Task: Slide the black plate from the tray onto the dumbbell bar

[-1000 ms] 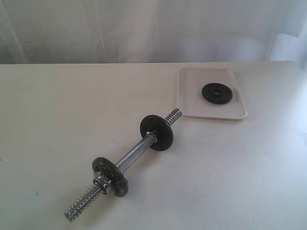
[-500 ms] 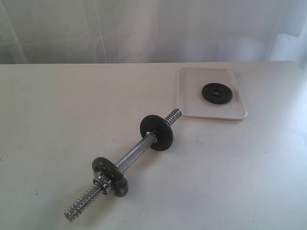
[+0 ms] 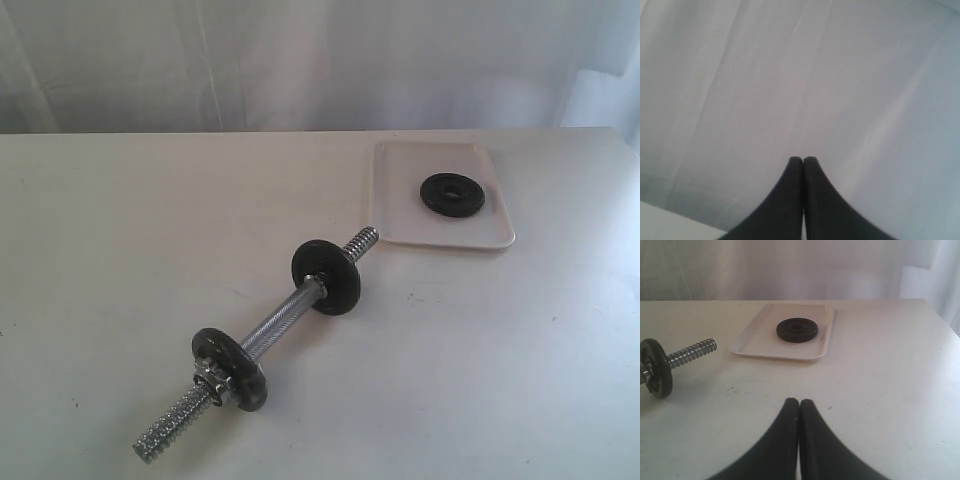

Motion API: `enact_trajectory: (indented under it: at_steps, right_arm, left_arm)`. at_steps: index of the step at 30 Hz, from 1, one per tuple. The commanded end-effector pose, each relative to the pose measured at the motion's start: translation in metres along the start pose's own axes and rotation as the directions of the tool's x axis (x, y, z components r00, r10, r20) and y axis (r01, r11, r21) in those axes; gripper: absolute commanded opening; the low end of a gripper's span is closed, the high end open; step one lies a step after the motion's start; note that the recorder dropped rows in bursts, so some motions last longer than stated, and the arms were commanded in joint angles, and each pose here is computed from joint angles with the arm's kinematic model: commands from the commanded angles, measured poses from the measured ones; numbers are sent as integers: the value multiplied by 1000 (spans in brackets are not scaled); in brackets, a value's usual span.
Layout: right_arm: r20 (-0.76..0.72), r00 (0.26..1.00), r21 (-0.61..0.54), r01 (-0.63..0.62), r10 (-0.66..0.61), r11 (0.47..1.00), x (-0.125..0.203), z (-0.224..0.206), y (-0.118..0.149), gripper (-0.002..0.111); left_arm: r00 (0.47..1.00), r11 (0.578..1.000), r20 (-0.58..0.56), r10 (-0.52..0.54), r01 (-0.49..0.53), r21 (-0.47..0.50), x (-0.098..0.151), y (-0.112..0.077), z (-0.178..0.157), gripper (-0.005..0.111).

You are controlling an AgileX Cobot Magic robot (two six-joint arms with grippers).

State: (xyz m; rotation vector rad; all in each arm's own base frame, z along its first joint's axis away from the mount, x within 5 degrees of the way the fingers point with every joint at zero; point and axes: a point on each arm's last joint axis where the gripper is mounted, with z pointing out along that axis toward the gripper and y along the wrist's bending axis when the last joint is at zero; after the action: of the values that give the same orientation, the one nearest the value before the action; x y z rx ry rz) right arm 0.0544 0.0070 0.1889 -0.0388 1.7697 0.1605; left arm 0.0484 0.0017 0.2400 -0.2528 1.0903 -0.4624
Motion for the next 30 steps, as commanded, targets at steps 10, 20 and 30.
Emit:
enact_trajectory:
  at_steps: [10,20,30]
  right_arm:
    - [1,1000,0,-4,4,1000,1,0,0,0]
    - [1,1000,0,-4,4,1000,1,0,0,0]
    - [1,1000,0,-4,4,1000,1,0,0,0]
  left_arm:
    - [997,999,63,42,-43,23,-63,-36,62,0]
    - [840,939,-433,327,-340,51,-41,-49,204,0]
    - [167,852,-919,356,-462,246,84,-22,288,0]
